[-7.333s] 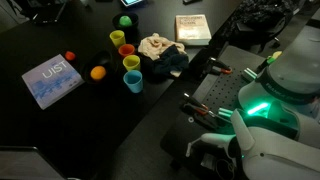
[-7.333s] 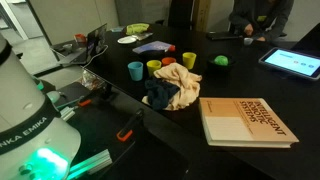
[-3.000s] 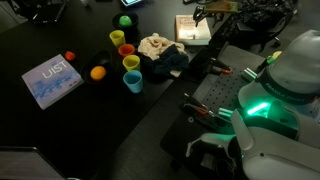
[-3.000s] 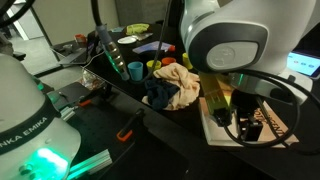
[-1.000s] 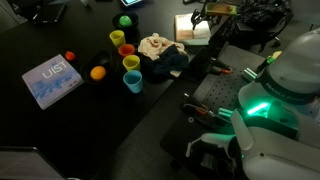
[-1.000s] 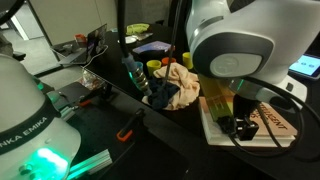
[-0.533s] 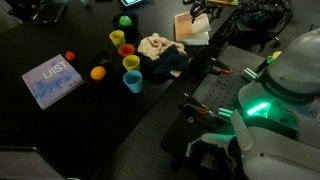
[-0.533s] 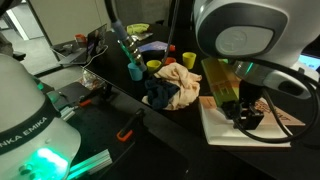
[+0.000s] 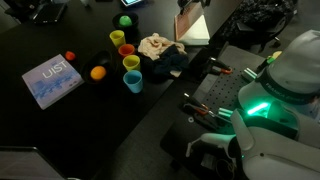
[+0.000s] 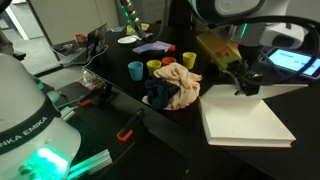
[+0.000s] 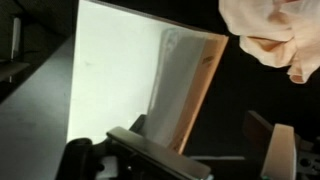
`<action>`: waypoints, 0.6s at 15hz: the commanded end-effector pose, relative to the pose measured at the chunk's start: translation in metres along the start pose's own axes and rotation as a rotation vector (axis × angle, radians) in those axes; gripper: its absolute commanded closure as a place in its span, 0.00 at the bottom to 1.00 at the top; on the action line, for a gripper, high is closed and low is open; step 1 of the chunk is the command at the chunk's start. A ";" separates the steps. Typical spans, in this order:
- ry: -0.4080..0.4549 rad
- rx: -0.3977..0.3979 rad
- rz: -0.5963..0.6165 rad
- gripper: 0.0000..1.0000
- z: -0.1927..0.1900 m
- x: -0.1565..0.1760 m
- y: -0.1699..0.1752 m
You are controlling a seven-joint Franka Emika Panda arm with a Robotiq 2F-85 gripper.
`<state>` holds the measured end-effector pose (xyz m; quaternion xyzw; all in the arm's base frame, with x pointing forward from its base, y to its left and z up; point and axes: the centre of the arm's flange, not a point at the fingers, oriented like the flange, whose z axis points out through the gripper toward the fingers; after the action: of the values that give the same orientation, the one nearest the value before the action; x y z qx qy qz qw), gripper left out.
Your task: Open the orange book then flip some pages over.
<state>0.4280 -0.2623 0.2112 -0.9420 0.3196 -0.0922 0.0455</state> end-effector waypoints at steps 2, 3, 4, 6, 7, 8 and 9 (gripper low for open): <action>0.017 -0.044 -0.201 0.00 -0.020 0.007 -0.076; 0.018 -0.055 -0.242 0.00 -0.019 0.005 -0.090; 0.016 -0.063 -0.280 0.00 -0.017 0.002 -0.102; 0.010 -0.080 -0.339 0.00 -0.013 -0.005 -0.120; 0.008 -0.072 -0.354 0.00 -0.014 -0.007 -0.127; 0.012 -0.062 -0.374 0.00 -0.015 -0.010 -0.135; 0.024 -0.061 -0.396 0.00 -0.016 -0.012 -0.145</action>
<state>0.4899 -0.1560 0.2340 -0.9835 0.1549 -0.0930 -0.0002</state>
